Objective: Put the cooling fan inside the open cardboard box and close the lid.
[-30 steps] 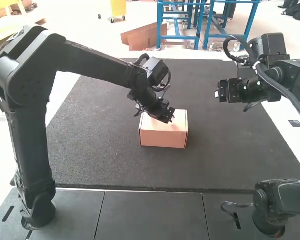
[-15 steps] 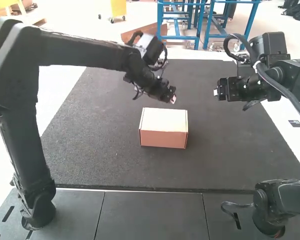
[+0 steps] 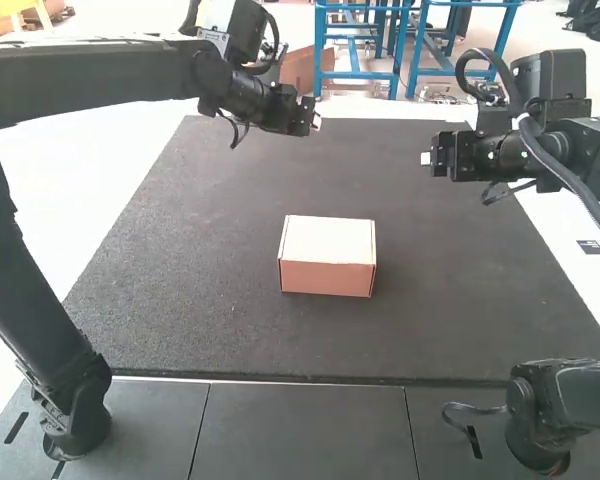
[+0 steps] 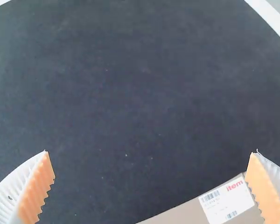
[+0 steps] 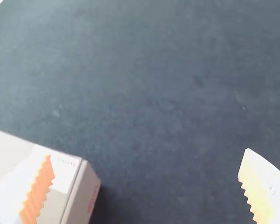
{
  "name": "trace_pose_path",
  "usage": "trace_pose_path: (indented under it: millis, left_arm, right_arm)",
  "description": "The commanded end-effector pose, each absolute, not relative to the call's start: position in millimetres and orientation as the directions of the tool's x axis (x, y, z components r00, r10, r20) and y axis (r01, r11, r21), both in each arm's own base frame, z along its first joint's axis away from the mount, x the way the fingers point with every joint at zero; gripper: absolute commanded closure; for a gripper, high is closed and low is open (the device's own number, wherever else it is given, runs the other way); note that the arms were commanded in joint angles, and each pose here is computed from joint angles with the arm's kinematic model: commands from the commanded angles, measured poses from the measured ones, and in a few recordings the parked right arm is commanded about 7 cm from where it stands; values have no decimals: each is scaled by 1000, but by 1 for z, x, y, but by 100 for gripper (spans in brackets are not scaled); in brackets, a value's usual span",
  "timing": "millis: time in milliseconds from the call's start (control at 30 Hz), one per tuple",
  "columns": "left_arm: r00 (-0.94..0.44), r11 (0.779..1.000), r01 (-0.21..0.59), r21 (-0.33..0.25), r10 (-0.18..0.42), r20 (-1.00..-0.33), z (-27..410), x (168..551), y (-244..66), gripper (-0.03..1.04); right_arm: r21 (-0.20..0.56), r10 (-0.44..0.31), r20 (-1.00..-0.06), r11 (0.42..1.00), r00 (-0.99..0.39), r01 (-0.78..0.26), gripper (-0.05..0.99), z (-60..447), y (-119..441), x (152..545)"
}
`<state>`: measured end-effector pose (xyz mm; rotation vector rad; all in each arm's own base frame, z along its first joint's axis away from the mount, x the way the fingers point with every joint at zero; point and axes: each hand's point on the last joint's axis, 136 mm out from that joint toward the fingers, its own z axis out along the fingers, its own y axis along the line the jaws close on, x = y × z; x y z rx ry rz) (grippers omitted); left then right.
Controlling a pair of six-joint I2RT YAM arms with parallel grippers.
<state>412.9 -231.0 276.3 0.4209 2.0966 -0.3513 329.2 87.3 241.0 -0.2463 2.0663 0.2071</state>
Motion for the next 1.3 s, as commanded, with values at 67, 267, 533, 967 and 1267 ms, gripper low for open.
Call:
trace_pose_path:
  millis: [67, 267, 533, 967, 1267]
  left_arm:
    - [-405, 891, 445, -85, 116, -907, 311, 397, -224, 4]
    - [-327, 908, 415, -59, 88, -941, 324, 382, -205, 4]
    - [-172, 943, 329, -43, 15, -985, 338, 355, -161, 4]
    - [10, 978, 195, -71, -75, -997, 326, 314, -92, 4]
    - [72, 993, 119, -7, -16, -997, 302, 295, -60, 4]
  right_arm:
    - [103, -6, -918, 962, -395, -253, 2, 277, 81, 326]
    - [93, 9, -922, 975, -386, -200, 2, 276, 63, 322]
    - [106, 40, -936, 979, -349, -174, 2, 279, 59, 315]
    - [98, 61, -968, 985, -244, -139, 2, 277, 43, 300]
    - [95, 75, -986, 987, -152, -129, 2, 277, 36, 284]
